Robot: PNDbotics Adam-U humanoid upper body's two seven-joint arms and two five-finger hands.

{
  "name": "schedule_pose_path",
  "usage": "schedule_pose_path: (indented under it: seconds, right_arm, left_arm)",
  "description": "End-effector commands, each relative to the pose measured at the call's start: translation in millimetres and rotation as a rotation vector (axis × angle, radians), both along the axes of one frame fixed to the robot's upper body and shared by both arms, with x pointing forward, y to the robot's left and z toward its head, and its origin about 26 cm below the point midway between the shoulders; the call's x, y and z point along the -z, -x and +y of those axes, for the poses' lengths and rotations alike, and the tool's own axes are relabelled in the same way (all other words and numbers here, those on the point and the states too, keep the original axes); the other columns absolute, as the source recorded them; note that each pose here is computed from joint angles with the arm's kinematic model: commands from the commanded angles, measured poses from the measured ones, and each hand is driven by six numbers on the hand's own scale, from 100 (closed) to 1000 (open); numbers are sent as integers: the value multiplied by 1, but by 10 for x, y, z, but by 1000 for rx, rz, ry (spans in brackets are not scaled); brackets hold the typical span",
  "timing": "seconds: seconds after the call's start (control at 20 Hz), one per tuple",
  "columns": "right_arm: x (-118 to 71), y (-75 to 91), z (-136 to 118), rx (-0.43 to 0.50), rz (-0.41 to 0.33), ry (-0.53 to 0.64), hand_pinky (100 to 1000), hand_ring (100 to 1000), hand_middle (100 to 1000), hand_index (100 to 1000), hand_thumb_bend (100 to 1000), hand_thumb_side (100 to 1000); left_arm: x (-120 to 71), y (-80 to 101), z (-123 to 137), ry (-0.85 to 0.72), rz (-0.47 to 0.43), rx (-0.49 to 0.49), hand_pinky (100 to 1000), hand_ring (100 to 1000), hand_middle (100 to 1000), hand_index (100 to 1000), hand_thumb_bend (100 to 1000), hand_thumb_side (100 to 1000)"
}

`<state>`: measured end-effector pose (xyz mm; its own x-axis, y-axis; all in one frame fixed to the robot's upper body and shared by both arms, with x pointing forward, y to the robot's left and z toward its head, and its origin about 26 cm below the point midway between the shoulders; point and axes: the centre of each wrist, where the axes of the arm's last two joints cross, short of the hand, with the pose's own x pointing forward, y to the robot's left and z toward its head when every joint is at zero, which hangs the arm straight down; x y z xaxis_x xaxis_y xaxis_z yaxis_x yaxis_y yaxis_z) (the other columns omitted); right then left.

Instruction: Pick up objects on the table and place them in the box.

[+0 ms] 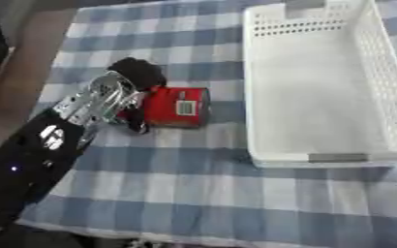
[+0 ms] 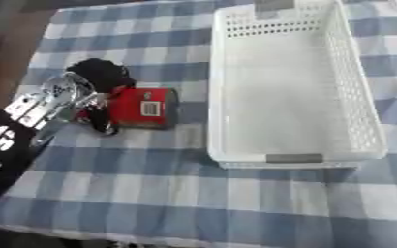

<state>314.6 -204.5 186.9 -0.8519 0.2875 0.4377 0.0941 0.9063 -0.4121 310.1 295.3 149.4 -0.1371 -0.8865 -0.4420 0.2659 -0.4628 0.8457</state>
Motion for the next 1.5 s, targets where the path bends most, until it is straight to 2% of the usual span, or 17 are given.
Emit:
schedule_pose_path:
  seconds: [0.05,0.15,0.3,0.45,0.75,1.25,1.5]
  right_arm:
    - [-91,14,-21,5,-35,11,610,728,654,863,100,1000]
    - [-87,14,-25,8,-34,11,609,727,654,862,100,1000]
    - [-74,14,-36,14,-29,12,609,727,654,862,100,1000]
    - [-64,14,-42,17,-26,14,609,727,653,861,100,1000]
    - [-50,13,-47,19,-21,17,608,726,652,859,100,1000]
    - [-36,11,-46,18,-13,17,606,723,649,856,100,1000]
    - [-32,10,-48,20,-12,16,606,722,648,855,100,1000]
  left_arm:
    - [-104,-4,68,-29,-82,-4,284,365,417,550,167,100]
    - [-153,-18,99,-33,-114,-16,265,366,423,561,246,100]
    - [-300,-49,170,-74,-130,-48,233,360,427,587,288,100]
    - [-469,-48,198,-118,-149,-73,224,352,421,584,285,121]
    - [-810,-13,199,-238,-209,-86,283,376,441,588,268,152]
    - [-1307,55,38,-382,-326,-17,340,390,465,601,250,179]
    - [-1464,99,-149,-373,-383,74,327,409,464,601,263,202]
